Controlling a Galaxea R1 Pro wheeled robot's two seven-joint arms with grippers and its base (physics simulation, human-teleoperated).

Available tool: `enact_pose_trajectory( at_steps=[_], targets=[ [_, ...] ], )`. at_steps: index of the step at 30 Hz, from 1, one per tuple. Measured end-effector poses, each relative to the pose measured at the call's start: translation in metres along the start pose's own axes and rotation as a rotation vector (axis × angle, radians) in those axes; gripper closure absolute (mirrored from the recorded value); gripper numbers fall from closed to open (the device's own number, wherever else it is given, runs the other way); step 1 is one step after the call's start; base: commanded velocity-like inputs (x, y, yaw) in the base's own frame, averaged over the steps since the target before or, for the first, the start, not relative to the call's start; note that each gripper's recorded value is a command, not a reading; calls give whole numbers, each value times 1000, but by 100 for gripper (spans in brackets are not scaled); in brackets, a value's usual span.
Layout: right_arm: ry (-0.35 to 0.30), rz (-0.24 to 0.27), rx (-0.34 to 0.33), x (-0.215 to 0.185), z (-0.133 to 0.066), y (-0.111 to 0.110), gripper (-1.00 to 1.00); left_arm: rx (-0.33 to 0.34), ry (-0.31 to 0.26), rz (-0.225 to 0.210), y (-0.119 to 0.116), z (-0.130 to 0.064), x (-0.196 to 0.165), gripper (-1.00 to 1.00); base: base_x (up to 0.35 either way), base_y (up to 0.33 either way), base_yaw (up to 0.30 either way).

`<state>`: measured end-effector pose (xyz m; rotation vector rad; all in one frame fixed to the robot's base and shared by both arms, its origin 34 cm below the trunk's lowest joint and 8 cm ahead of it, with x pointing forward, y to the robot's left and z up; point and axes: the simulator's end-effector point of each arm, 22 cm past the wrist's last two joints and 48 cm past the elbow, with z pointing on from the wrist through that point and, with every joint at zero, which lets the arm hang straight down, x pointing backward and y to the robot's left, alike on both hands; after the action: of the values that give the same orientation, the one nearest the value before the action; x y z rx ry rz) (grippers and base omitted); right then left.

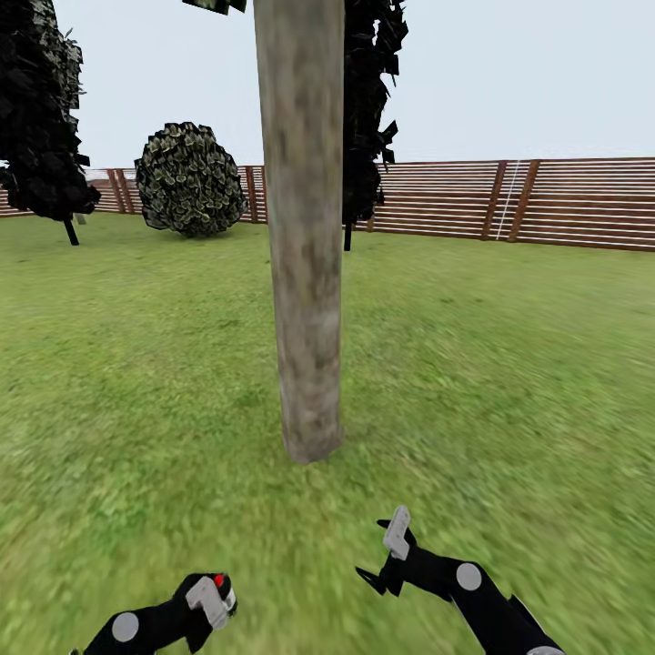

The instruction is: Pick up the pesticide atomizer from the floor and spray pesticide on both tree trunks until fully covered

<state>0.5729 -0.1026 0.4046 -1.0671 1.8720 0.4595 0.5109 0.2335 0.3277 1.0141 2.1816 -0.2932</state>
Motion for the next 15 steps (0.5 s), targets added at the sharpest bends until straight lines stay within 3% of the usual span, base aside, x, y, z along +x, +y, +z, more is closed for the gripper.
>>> enact_pose_trajectory(
  at_steps=[3,9,12,15],
  targets=[
    [-1,0,-2,0,0,0,-100,85,7,19,-10,-5,-5,100,0,0,0],
    [-2,2,-5,-1,1,2,-100,118,67,7,-11,-10,8,100,0,0,0],
    [-5,-19,-44,-7,8,18,-100,137,108,44,-18,-9,15,100,0,0,0],
    [2,-73,-121,-12,18,46,-100,155,153,96,-23,-8,23,100,0,0,0]
  ],
)
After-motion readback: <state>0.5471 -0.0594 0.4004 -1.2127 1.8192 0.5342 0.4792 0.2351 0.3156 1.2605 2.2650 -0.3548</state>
